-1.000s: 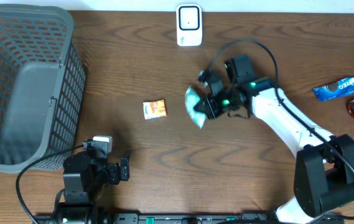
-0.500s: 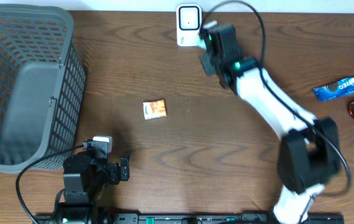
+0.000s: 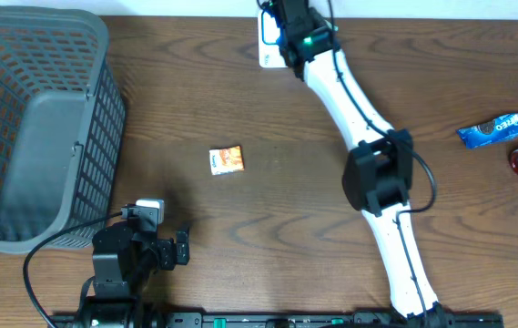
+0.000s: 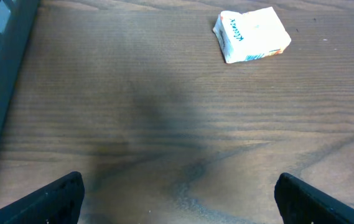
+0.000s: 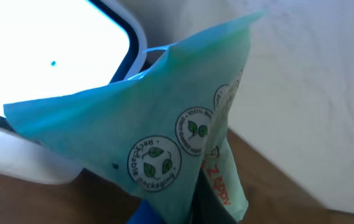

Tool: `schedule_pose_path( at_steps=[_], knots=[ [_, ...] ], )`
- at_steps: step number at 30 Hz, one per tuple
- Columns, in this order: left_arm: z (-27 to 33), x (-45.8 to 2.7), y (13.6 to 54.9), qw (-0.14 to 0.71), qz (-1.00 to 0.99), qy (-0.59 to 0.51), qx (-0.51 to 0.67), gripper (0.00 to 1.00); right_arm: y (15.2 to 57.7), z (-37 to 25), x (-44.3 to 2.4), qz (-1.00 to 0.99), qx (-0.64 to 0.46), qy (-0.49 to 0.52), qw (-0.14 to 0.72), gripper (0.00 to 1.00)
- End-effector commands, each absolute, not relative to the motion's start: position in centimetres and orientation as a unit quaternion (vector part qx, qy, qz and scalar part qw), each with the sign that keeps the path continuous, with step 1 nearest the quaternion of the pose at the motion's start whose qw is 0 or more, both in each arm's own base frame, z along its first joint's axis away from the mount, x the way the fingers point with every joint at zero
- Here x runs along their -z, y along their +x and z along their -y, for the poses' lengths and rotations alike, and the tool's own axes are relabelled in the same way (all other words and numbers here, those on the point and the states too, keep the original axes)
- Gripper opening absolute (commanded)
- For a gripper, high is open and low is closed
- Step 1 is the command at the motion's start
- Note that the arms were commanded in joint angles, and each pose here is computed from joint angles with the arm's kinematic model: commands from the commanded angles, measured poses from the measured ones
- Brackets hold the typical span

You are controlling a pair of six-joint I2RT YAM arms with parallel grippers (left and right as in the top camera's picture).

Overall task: Scan the item barcode
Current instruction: 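Lift the wipes pack up to the white scanner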

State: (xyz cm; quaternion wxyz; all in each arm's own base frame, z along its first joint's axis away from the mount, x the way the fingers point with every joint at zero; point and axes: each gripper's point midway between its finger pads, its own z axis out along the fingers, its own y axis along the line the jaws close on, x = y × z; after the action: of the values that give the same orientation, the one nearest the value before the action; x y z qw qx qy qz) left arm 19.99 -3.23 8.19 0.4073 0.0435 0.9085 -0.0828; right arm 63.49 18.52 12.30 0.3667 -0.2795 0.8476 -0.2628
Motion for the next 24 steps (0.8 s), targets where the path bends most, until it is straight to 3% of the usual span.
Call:
schedule_pose_path(
  at_steps=[1,14,24],
  knots=[
    [3.5,-8.1,19.9,0.406,-0.908,0.046,0.089,0.98,64.0,-17.8,-11.0,-0.798,0.386,-0.328,0.326,0.01],
    [3.5,-8.1,19.9,0.406,-0.908,0.046,0.089,0.98,66.4,-21.5,-15.0,-0.715,0.441,-0.380,0.389,0.01],
    [3.5,-8.1,19.9,0.406,-0.908,0.046,0.089,0.98,65.8,-19.3,-12.3,-0.710,0.477,-0.404,0.324,0.01]
  ],
)
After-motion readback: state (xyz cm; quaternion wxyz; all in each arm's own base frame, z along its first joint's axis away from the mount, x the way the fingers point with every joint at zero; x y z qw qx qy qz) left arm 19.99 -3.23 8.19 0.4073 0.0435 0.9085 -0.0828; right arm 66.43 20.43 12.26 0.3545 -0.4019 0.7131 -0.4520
